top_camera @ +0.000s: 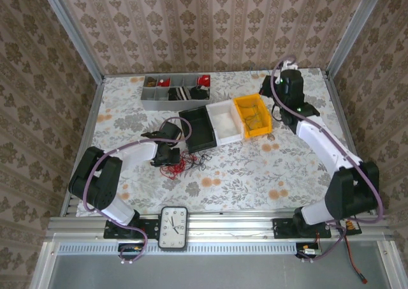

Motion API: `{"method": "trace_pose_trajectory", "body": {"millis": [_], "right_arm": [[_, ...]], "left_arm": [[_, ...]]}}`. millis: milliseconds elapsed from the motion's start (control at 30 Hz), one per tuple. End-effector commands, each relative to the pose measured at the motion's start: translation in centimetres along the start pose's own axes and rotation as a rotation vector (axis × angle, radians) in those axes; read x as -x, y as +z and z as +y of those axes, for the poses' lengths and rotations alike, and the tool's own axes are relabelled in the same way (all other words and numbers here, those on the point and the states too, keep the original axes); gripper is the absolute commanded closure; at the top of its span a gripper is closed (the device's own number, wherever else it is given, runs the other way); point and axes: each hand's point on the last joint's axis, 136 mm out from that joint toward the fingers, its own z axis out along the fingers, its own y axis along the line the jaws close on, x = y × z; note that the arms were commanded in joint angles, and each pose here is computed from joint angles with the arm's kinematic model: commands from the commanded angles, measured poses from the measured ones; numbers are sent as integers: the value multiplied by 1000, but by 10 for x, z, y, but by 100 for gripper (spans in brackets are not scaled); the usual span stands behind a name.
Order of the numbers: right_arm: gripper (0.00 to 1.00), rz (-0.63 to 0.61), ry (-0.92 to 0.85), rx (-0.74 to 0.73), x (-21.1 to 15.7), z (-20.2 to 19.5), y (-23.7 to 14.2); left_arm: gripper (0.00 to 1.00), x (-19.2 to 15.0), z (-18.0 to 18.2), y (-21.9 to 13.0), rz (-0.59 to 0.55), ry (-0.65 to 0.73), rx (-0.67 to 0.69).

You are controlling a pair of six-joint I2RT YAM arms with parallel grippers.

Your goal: Untangle the cables

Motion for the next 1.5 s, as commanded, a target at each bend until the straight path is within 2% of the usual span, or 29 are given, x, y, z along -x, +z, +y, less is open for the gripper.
{"method": "trace_pose_trajectory", "body": {"millis": [0,233,400,600,900,1000,1300,1467], "right_arm": [[100,-75,-61,39,31,14,12],[100,-99,-111,49,54,22,36],[100,-68,-95,37,45,15,50],[100,39,-32,28,-8,1,60],[100,324,-19,-26,-149,-25,43],[100,390,7,-79,-181,-39,33],[100,446,39,-211,-200,-64,17],[99,468,47,-204,-207,-65,8]], "left_arm": [[100,-6,14,22,24,21,70],[100,-4,12,25,38,24,71],[100,-3,10,28,53,28,75],[100,-2,8,31,64,30,73],[100,-4,9,31,70,26,75],[100,-4,9,30,64,24,75],[100,-3,9,29,56,30,72],[100,-5,10,28,54,33,71]]}}
